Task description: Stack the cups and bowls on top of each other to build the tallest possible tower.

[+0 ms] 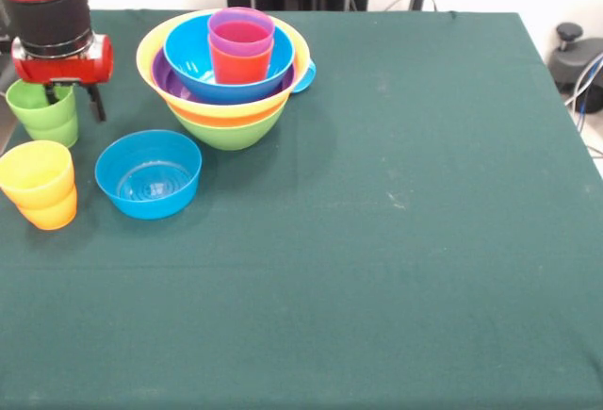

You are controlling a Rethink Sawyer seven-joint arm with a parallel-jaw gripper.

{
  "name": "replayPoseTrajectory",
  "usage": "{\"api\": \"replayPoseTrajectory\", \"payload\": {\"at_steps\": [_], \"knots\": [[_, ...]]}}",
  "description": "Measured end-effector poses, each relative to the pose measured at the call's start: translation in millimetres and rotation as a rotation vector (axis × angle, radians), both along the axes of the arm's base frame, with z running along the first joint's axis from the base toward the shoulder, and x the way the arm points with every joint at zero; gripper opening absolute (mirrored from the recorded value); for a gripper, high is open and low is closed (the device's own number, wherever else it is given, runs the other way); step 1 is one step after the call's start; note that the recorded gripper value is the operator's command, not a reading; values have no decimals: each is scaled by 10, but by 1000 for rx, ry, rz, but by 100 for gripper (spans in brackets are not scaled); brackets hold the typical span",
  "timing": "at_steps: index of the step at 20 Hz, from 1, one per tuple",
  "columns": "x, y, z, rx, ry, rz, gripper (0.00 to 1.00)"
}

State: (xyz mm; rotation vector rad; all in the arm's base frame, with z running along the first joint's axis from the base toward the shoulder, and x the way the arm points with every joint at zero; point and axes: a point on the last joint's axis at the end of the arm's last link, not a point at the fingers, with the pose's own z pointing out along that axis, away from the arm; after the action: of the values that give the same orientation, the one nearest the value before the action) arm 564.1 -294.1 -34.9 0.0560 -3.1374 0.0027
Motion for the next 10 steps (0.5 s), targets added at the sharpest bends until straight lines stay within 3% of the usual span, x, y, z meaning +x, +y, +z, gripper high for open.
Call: {"api": "replayPoseTrajectory", "payload": {"at_steps": [3, 10], "knots": [[-1, -2, 2, 1, -1, -1, 0], [-30, -218, 100, 3, -25, -37, 0]]}}
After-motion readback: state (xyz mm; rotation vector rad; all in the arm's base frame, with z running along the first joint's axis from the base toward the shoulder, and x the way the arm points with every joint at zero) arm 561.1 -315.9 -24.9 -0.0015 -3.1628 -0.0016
